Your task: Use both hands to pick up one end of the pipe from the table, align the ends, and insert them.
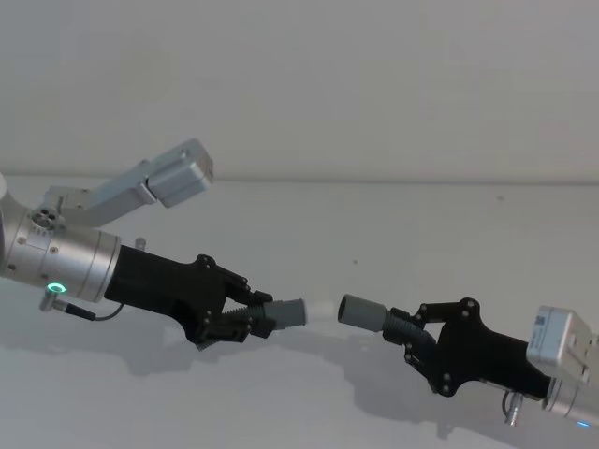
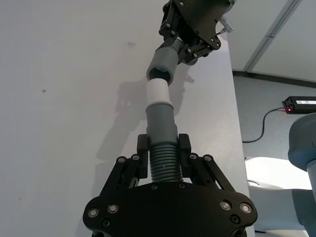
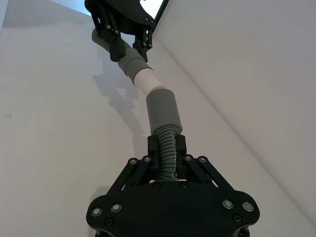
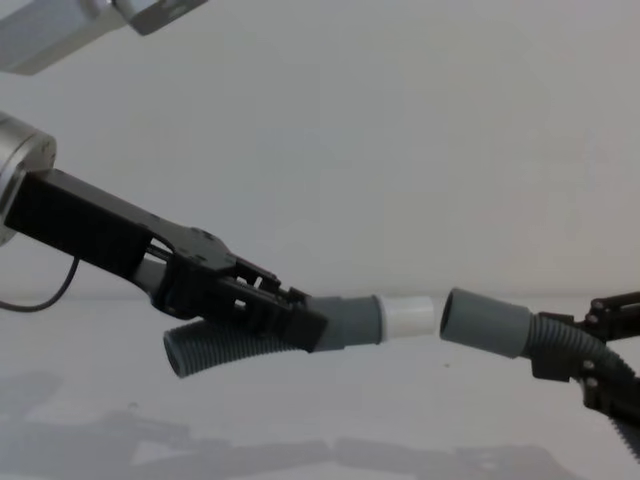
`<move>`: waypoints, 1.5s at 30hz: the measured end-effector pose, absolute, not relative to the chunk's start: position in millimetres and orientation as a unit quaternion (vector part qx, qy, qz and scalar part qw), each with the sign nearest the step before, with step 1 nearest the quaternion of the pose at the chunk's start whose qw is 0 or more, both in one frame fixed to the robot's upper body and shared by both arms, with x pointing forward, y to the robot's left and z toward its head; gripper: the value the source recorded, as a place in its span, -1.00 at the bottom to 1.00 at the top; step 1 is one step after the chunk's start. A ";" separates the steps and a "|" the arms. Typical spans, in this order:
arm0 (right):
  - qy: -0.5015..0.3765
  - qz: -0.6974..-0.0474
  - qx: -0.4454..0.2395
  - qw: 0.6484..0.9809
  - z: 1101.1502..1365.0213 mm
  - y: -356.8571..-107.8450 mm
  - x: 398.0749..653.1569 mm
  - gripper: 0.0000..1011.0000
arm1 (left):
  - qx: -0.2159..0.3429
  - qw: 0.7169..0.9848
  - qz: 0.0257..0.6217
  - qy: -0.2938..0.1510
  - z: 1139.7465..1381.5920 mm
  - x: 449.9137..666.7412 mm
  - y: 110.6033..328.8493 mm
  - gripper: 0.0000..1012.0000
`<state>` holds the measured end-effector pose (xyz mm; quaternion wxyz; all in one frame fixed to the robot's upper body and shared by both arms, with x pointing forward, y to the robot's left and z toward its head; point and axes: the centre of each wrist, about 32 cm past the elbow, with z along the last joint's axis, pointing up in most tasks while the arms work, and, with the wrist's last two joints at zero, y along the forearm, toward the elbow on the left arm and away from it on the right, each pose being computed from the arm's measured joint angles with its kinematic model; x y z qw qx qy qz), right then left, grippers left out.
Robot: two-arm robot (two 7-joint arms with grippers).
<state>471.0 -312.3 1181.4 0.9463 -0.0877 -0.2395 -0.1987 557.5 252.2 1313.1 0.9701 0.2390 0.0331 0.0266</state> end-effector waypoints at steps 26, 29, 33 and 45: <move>-0.241 -0.194 -0.089 0.947 1179.6 -312.6 473.9 -0.68 | 0.240 0.970 0.030 0.035 1312.5 562.3 253.6 -0.32; -0.242 -0.193 -0.090 0.947 1179.3 -312.7 474.2 -0.68 | 0.238 0.970 0.031 0.035 1312.8 562.8 254.1 -0.33; -0.244 -0.193 -0.092 0.946 1179.0 -312.6 474.6 -0.68 | 0.237 0.970 0.032 0.034 1313.1 563.3 254.8 -0.33; -0.248 -0.195 -0.098 0.944 1178.9 -311.7 476.8 -0.68 | 0.234 0.971 0.033 0.034 1313.5 564.5 256.9 -0.33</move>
